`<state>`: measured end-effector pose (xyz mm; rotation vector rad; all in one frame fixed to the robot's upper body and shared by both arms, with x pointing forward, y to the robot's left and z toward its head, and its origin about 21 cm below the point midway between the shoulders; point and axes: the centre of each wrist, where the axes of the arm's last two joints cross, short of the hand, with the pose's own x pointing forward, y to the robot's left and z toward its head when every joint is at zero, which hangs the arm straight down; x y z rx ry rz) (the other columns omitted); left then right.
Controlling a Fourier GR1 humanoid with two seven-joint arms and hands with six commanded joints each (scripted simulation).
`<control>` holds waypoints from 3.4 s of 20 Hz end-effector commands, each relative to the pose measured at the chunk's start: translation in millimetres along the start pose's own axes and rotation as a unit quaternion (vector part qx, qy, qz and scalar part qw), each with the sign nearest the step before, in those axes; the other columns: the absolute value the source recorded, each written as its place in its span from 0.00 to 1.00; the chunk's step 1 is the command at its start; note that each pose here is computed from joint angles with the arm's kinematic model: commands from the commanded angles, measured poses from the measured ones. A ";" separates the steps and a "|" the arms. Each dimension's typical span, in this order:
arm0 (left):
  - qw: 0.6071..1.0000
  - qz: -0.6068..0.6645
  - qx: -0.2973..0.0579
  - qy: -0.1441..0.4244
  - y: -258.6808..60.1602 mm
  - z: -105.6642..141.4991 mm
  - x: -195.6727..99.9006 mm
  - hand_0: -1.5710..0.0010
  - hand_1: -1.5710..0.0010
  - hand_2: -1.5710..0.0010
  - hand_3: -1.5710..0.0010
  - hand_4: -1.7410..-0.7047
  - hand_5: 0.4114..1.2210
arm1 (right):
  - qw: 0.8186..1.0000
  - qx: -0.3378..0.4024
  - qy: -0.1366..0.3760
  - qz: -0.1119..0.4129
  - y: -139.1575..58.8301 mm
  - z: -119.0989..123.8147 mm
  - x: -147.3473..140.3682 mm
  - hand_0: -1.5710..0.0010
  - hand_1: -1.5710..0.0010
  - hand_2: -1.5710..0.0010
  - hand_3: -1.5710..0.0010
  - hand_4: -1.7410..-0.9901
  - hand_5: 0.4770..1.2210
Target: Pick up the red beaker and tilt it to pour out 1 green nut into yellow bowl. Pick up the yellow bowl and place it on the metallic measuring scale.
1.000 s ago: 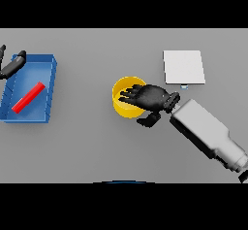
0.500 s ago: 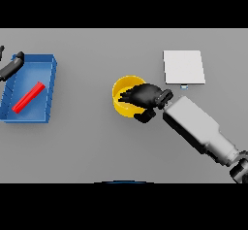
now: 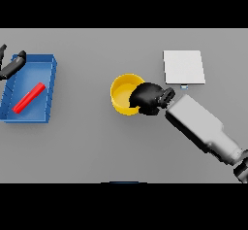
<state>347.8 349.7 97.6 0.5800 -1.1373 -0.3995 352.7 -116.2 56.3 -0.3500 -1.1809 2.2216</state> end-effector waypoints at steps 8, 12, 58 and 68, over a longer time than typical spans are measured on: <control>1.000 -0.003 -0.001 0.004 4.7 -0.2 -0.9 1.00 1.00 1.00 1.00 0.99 0.35 | 0.999 -0.024 -0.005 -0.025 -1.5 13.0 -5.3 0.02 0.02 0.15 0.15 0.01 0.99; 1.000 -0.003 -0.001 0.004 4.6 1.0 -1.6 1.00 1.00 1.00 1.00 0.98 0.35 | 0.998 -0.046 0.017 -0.036 -27.6 33.0 -10.7 0.01 0.01 0.10 0.20 0.01 1.00; 1.000 -0.008 -0.005 0.020 6.0 1.7 4.9 1.00 1.00 1.00 1.00 0.98 0.38 | 0.951 -0.079 0.241 -0.177 21.6 74.5 -151.0 0.76 0.63 0.56 0.61 0.27 0.61; 1.000 -0.006 -0.005 0.020 2.5 0.8 5.6 1.00 1.00 1.00 1.00 0.99 0.35 | 0.953 -0.055 0.242 -0.171 25.2 76.4 -152.7 0.97 0.96 0.93 0.83 0.44 0.38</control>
